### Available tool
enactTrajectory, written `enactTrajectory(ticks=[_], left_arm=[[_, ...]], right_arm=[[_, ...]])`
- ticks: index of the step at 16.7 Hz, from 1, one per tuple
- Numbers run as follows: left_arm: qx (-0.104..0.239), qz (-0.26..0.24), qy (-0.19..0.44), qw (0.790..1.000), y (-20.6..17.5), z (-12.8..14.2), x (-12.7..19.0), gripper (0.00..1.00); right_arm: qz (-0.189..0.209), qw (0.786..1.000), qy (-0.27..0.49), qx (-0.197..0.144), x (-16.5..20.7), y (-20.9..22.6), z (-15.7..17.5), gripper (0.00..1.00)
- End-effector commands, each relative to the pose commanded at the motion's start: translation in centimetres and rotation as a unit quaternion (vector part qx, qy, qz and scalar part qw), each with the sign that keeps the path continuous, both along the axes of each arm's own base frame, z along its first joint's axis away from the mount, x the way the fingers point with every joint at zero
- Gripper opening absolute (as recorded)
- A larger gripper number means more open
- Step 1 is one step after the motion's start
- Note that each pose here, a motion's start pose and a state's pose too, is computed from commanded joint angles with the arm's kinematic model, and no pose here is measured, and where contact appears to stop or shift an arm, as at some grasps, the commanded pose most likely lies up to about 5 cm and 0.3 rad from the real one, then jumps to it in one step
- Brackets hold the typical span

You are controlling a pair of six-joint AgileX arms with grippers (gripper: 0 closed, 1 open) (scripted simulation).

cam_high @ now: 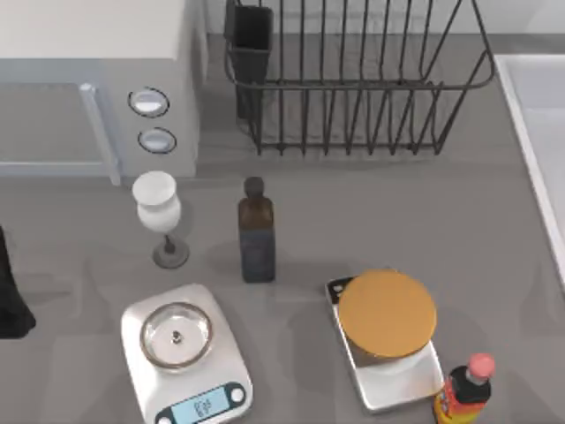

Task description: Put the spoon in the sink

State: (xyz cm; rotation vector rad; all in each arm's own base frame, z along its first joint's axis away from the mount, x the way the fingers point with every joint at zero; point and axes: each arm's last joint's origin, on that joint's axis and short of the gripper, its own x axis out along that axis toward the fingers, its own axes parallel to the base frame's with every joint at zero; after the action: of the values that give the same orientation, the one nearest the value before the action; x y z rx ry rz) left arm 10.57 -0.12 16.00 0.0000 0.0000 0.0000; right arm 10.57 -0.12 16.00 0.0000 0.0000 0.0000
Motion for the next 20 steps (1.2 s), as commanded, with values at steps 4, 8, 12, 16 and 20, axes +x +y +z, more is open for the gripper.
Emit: enactTrajectory(ticks=[4,8,12,16,20], left_arm=[[0.000,0.000,0.000,1.000,0.0,0.0,0.0,1.00],[0.000,0.000,0.000,1.000,0.0,0.0,0.0,1.00],[0.000,0.000,0.000,1.000,0.0,0.0,0.0,1.00],[0.000,0.000,0.000,1.000,0.0,0.0,0.0,1.00],[0.000,0.000,0.000,1.000,0.0,0.0,0.0,1.00]], right_arm=[[-0.010,1.000,0.020,-0.014,0.0,-0.2,0.4,1.00],[-0.042,0.987,0.133,-0.076,0.6,-1.2,2.0,1.00],[-0.046,0.932,0.332,-0.137,2.5,-2.9,3.1,1.00],[-0.001,0.838,0.523,-0.155,4.9,-5.6,3.4,1.00],[0.063,0.755,0.637,-0.142,6.8,-8.4,3.5,1.00]])
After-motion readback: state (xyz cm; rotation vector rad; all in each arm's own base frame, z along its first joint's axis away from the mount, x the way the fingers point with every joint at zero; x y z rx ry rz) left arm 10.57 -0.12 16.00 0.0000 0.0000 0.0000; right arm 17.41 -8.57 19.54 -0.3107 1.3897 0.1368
